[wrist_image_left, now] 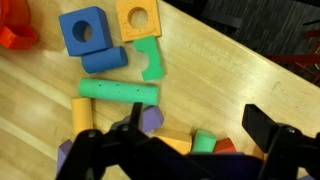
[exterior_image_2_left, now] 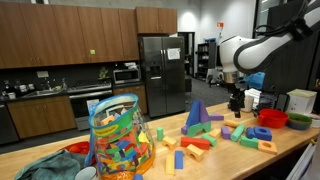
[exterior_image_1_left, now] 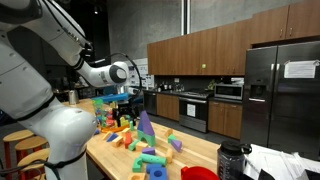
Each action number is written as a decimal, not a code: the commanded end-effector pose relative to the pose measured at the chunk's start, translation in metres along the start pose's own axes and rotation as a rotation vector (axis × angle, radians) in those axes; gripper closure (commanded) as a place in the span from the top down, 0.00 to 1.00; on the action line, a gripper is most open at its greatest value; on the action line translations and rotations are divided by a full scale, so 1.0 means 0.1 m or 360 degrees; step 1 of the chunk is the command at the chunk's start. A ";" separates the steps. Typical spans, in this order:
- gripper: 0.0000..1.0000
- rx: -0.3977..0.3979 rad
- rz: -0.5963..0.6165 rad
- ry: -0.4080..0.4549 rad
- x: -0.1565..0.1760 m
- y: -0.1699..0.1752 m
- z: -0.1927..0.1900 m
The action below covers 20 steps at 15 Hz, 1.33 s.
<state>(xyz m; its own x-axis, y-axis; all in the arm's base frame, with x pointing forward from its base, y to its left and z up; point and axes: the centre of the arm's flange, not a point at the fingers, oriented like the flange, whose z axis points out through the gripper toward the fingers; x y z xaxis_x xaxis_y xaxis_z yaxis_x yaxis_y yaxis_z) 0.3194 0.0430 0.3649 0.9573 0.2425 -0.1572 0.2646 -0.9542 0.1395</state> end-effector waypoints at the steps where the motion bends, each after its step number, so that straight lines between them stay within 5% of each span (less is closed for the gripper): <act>1: 1.00 -0.0018 -0.0012 0.0020 -0.09 -0.04 0.05; 6: 1.00 -0.0026 -0.0054 0.0041 -0.17 -0.21 0.23; 20: 1.00 0.0152 -0.0218 -0.0093 0.25 -0.60 0.99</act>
<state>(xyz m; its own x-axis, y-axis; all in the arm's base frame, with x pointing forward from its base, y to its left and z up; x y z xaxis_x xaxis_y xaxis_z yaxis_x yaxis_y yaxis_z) 0.3322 0.0970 0.2808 0.9074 0.3527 -0.2288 0.3730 -0.9264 0.0514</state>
